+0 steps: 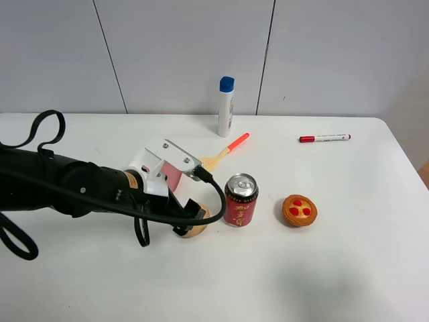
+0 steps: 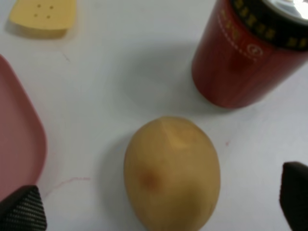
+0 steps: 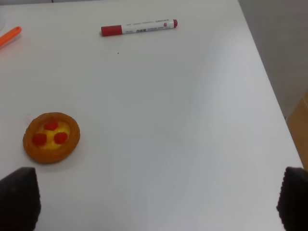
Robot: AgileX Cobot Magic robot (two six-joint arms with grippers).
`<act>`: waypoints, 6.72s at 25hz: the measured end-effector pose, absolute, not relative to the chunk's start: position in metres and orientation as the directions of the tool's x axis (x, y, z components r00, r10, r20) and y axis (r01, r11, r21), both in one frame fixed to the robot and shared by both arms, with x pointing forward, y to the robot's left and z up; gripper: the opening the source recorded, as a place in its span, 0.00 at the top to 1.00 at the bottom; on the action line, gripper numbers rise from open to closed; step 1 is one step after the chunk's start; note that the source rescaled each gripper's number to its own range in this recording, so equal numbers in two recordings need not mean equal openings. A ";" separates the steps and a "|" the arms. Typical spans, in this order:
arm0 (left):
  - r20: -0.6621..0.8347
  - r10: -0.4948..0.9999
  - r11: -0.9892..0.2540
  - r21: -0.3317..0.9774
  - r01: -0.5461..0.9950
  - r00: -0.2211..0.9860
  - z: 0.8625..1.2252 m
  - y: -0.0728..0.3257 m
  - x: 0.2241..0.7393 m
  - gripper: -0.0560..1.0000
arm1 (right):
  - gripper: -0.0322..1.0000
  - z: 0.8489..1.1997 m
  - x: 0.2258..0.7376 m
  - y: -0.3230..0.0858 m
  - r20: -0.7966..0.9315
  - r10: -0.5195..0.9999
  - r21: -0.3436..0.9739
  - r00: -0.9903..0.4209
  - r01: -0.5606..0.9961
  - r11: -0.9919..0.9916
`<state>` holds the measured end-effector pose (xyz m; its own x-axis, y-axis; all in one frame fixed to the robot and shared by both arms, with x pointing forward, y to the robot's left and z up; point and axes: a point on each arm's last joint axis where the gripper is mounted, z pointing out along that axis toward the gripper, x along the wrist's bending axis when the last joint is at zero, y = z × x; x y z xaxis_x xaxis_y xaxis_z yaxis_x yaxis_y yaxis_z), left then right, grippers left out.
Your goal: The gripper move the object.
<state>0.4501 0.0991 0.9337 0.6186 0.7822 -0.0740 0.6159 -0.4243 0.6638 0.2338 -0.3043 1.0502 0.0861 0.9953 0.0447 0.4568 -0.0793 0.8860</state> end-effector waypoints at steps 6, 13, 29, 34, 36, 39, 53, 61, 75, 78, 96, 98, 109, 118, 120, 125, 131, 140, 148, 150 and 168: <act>-0.073 0.791 -0.424 0.650 0.631 0.607 0.921 0.090 0.461 0.00 | 0.00 1.050 0.234 -0.304 0.045 0.995 0.886 0.086 0.457 -0.079; -0.067 0.794 -0.450 0.603 0.659 0.604 0.901 0.086 0.464 0.00 | 0.00 1.050 0.234 -0.304 0.045 0.995 0.886 0.086 0.457 -0.079; -0.096 0.761 -0.519 0.501 0.692 0.641 0.900 0.077 0.466 0.01 | 0.00 1.050 0.234 -0.304 0.045 0.995 0.886 0.086 0.457 -0.079; -0.109 0.744 -0.555 0.449 0.700 0.660 0.895 0.065 0.474 0.05 | 0.00 1.050 0.234 -0.304 0.045 0.995 0.886 0.086 0.457 -0.079; -0.110 0.735 -0.566 0.445 0.694 0.669 0.897 0.060 0.478 0.05 | 0.00 1.050 0.234 -0.304 0.045 0.995 0.886 0.086 0.457 -0.079; -0.109 0.727 -0.581 0.427 0.693 0.677 0.894 0.056 0.482 0.06 | 0.00 1.050 0.234 -0.304 0.045 0.995 0.886 0.086 0.457 -0.079; -0.110 0.720 -0.607 0.381 0.698 0.686 0.887 0.057 0.480 0.37 | 0.00 1.050 0.234 -0.304 0.045 0.995 0.886 0.086 0.457 -0.079; -0.106 0.719 -0.606 0.388 0.694 0.687 0.887 0.057 0.481 0.88 | 0.00 1.050 0.234 -0.304 0.045 0.995 0.886 0.086 0.457 -0.079; -0.080 0.745 -0.543 0.505 0.671 0.662 0.928 0.075 0.498 0.94 | 0.00 1.050 0.234 -0.304 0.045 0.995 0.886 0.086 0.457 -0.079; -0.065 0.770 -0.488 0.581 0.651 0.635 0.950 0.087 0.507 0.94 | 0.00 1.050 0.234 -0.304 0.045 0.995 0.886 0.086 0.457 -0.079; 0.010 0.877 -0.391 0.596 0.701 0.481 0.920 0.147 0.560 0.85 | 0.00 1.050 0.234 -0.304 0.045 0.995 0.886 0.086 0.457 -0.079; 0.009 0.876 -0.399 0.577 0.713 0.482 0.911 0.147 0.561 0.65 | 0.00 1.050 0.234 -0.304 0.045 0.995 0.886 0.086 0.457 -0.079; 0.023 0.887 -0.368 0.639 0.676 0.461 0.911 0.146 0.568 0.00 | 0.00 1.050 0.234 -0.304 0.045 0.995 0.886 0.086 0.457 -0.079; 0.011 0.900 -0.274 0.792 0.545 0.436 0.995 0.155 0.556 0.00 | 0.00 1.050 0.234 -0.304 0.045 0.995 0.886 0.086 0.457 -0.079; 0.013 0.902 -0.249 0.832 0.496 0.431 1.025 0.163 0.547 0.00 | 0.00 1.050 0.234 -0.304 0.045 0.995 0.886 0.086 0.457 -0.079; 0.015 0.909 -0.209 0.881 0.425 0.416 1.084 0.187 0.514 0.00 | 0.00 1.050 0.234 -0.304 0.045 0.995 0.886 0.086 0.457 -0.079; 0.058 0.929 -0.234 0.858 0.458 0.365 1.128 0.225 0.458 0.00 | 0.00 1.050 0.234 -0.304 0.045 0.995 0.886 0.086 0.457 -0.079; 0.083 0.980 -0.168 0.827 0.537 0.179 1.135 0.286 0.343 0.00 | 0.00 1.050 0.234 -0.304 0.045 0.995 0.886 0.086 0.457 -0.079; 0.054 0.998 -0.069 0.836 0.544 0.043 1.084 0.305 0.271 0.00 | 0.00 1.050 0.234 -0.304 0.045 0.995 0.886 0.086 0.457 -0.079; 0.044 0.999 -0.052 0.844 0.534 0.028 1.076 0.305 0.265 0.00 | 0.00 1.050 0.234 -0.304 0.045 0.995 0.886 0.086 0.457 -0.079; 0.019 1.000 -0.025 0.879 0.475 0.018 1.057 0.306 0.241 0.00 | 0.00 1.050 0.234 -0.304 0.045 0.995 0.886 0.086 0.457 -0.079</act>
<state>0.2409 0.3055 1.0567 0.0176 0.9997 0.0192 0.4754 -0.0253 0.8794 0.2338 -0.3043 1.0502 0.0861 0.9953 0.0447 0.4568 -0.0793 0.8860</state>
